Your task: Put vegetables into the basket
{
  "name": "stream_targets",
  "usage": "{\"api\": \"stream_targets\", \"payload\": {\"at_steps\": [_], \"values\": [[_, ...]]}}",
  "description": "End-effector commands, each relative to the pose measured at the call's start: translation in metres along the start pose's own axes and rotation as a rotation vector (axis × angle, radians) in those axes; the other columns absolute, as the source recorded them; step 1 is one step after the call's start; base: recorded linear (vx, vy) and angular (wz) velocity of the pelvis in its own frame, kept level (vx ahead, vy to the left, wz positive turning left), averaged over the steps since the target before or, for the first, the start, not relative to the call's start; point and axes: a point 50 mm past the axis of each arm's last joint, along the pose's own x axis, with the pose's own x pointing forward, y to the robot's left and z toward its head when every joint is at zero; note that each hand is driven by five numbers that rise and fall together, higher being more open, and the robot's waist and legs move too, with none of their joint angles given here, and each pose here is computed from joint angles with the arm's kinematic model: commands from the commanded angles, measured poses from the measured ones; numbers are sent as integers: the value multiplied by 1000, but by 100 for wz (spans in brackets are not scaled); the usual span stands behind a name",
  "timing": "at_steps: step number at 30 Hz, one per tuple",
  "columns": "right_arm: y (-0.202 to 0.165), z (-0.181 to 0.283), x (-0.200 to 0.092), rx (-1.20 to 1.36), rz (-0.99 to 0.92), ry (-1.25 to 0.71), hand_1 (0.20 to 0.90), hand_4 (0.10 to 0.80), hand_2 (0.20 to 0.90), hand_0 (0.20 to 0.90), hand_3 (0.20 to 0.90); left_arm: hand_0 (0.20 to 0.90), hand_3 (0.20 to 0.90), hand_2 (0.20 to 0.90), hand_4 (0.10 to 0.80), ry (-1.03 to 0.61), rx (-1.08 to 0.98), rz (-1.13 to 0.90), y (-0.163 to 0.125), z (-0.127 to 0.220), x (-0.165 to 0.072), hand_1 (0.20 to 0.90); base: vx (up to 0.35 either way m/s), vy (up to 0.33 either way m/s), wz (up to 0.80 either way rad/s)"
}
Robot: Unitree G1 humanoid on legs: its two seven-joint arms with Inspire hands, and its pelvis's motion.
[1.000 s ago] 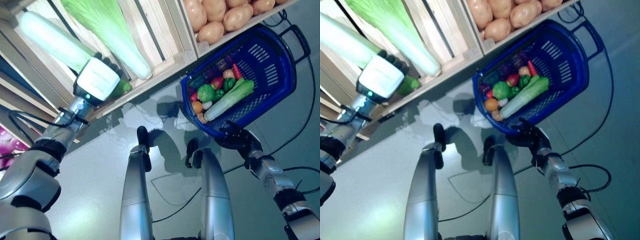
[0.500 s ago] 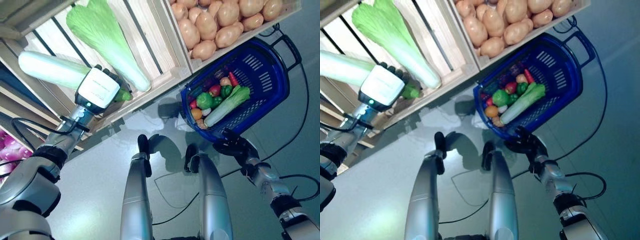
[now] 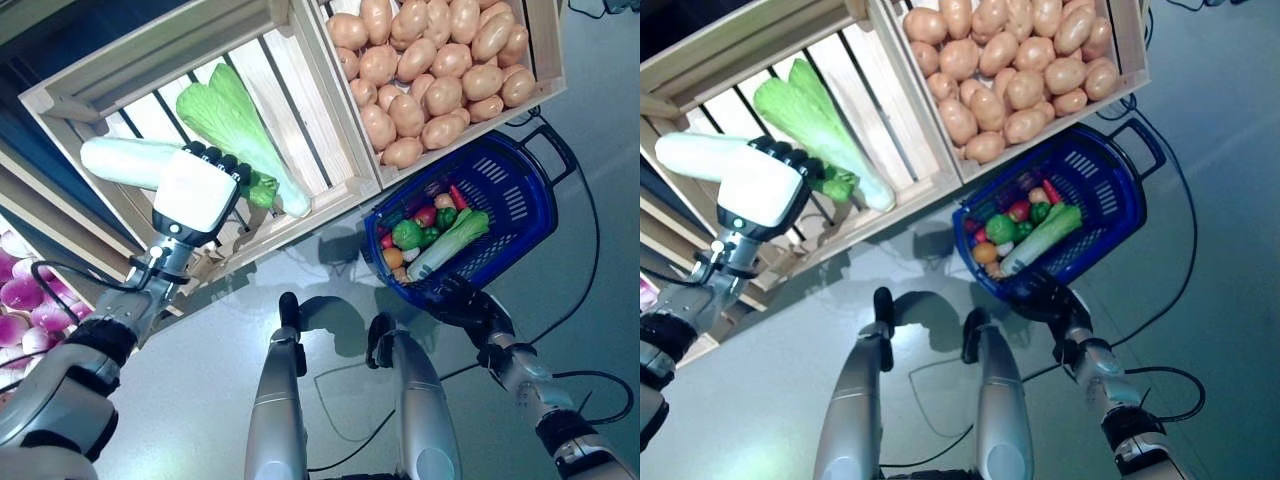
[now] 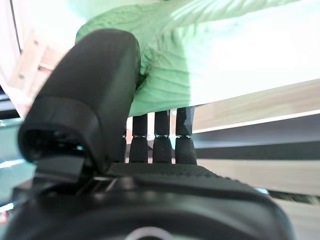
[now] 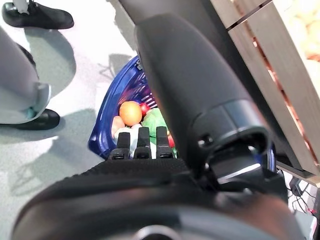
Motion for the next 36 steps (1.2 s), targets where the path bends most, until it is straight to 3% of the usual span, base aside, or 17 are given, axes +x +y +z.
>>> {"api": "stream_targets", "payload": {"at_steps": [1,11,16,23,30,36], "values": [[-12,17,-11,14,-57,-153,900,800,900,900,900,300,300,300,400,152,-38,365,43,-26,28,300,54,-42,5],[13,-14,-29,30,22,-165,900,800,900,900,900,300,300,300,400,459,-807,489,57,17,5,300,108,-42,6],[24,-10,-37,41,73,-227,900,800,900,900,900,300,300,300,400,567,-1308,445,57,32,-8,300,109,-39,11],[36,4,-49,27,158,-296,900,800,900,900,900,300,300,300,400,648,-1808,321,49,55,-23,300,122,5,7],[48,18,-53,122,317,-329,900,800,900,900,900,300,300,300,400,707,-2110,61,25,87,-32,300,88,20,-2],[76,30,-50,221,580,-278,900,800,900,900,900,300,300,300,400,711,-2204,-100,13,104,-31,300,34,5,-3]]}}
